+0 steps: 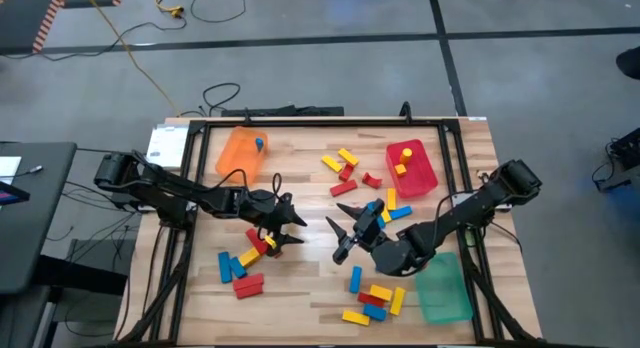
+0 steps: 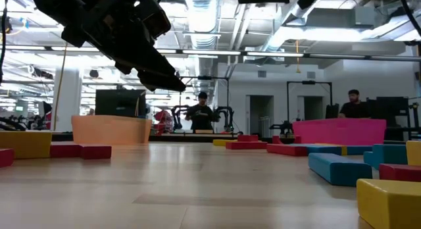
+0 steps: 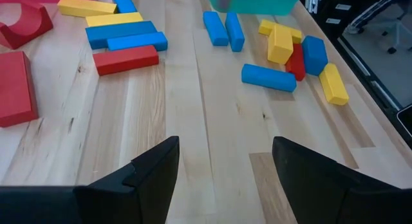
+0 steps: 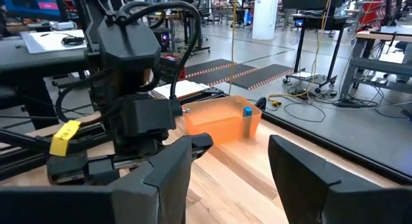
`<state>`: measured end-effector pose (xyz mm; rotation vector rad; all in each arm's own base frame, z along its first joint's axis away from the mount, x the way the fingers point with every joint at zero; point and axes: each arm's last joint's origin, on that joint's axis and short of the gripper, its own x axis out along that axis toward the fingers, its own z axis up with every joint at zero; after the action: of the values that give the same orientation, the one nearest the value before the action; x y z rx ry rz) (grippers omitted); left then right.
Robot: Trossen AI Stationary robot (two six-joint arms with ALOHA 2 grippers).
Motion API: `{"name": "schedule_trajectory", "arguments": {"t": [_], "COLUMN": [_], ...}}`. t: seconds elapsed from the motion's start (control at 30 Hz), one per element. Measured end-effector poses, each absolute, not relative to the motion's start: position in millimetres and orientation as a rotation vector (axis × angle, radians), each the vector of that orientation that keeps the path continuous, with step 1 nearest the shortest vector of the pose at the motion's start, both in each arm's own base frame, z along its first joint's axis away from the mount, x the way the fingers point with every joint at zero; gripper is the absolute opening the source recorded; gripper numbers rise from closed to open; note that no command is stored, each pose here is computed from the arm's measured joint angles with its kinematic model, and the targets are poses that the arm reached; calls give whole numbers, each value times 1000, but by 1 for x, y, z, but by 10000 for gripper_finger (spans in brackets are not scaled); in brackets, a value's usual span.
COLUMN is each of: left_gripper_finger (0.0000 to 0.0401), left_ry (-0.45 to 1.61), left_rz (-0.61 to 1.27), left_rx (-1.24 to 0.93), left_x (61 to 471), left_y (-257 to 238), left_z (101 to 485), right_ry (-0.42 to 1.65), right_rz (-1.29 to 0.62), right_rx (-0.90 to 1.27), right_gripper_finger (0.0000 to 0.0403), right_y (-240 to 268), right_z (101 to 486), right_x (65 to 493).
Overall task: Sort blocks
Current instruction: Put the blue rectangle block into the orange bin
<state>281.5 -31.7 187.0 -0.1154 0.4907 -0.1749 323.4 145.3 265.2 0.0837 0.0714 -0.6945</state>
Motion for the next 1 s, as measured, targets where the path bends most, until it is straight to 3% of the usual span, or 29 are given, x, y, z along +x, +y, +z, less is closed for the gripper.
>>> {"name": "schedule_trajectory", "arguments": {"t": [1.0], "left_gripper_finger": [245], "left_ry": [491], "left_rz": [-175], "left_rx": [-115], "left_x": [281], "left_y": [-32], "left_z": [187], "right_ry": [62], "right_rz": [-714], "right_rx": [90], "right_gripper_finger": [221], "right_y": [140], "right_z": [266], "right_x": [326]}}
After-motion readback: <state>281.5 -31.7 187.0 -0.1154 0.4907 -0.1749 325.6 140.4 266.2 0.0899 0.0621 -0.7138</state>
